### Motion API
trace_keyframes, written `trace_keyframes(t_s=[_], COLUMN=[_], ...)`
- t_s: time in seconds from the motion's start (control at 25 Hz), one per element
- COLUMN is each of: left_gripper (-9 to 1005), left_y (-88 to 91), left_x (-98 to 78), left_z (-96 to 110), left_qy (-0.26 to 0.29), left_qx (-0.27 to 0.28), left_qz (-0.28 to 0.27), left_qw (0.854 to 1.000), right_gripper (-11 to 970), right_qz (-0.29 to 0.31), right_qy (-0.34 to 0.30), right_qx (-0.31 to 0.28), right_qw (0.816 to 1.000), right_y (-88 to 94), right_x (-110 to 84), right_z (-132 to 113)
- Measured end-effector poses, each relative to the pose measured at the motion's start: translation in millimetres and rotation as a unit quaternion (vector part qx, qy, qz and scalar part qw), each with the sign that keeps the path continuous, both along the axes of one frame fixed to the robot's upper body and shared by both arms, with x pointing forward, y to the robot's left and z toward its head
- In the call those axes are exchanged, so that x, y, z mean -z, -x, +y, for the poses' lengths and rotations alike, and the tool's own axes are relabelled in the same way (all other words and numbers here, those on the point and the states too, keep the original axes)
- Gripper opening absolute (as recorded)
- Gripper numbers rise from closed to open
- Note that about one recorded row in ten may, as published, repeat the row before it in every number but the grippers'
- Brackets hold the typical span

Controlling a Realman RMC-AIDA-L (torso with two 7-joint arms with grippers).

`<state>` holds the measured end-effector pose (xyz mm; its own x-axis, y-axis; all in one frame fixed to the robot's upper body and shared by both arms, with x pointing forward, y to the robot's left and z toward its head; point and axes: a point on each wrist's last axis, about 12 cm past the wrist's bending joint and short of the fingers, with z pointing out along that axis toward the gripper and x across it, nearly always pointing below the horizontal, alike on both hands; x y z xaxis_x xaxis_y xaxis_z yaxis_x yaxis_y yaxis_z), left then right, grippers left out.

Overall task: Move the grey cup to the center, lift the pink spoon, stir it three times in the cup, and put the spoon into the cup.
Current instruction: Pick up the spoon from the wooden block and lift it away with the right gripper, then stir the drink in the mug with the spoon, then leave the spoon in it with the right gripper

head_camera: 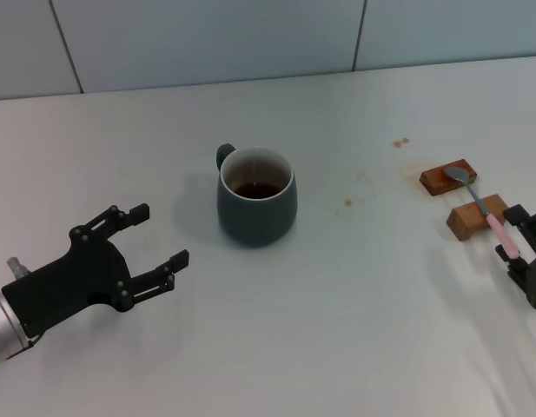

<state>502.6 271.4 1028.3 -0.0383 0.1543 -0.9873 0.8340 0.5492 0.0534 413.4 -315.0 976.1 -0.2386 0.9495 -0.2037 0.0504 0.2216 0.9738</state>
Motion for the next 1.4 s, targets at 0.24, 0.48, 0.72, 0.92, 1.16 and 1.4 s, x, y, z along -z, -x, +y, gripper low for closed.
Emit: trace_keyframes(t_s=[0.24, 0.48, 0.72, 0.92, 1.16, 1.4], left_gripper=[857, 855, 854, 854, 853, 853], left_y=[0.4, 1.0, 1.6, 2.1, 2.1, 1.7], left_x=[0.2, 0.5, 0.9, 1.2, 1.0, 1.0], left_z=[1, 1, 1, 1, 1, 1], left_qy=[-0.002, -0.005, -0.009, -0.01, -0.009, -0.01], left_qx=[0.001, 0.003, 0.007, 0.007, 0.008, 0.008], left_qz=[-0.001, -0.001, -0.003, -0.003, -0.003, -0.003], left_qw=[1.0, 1.0, 1.0, 1.0, 1.0, 1.0], right_gripper=[786, 544, 411, 283, 125, 115], right_qz=[0.017, 0.025, 0.029, 0.02, -0.032, -0.175], right_qy=[-0.018, -0.016, -0.014, -0.01, 0.008, 0.088], right_qx=[0.005, 0.005, 0.004, 0.014, 0.031, 0.044], right_qw=[1.0, 1.0, 0.999, 1.0, 0.999, 0.98], right_y=[1.3, 0.6, 2.5, 6.7, 9.8, 2.5], right_x=[3.3, 5.2, 7.1, 7.0, -4.0, -40.3], right_z=[0, 1, 5, 7, -2, -25])
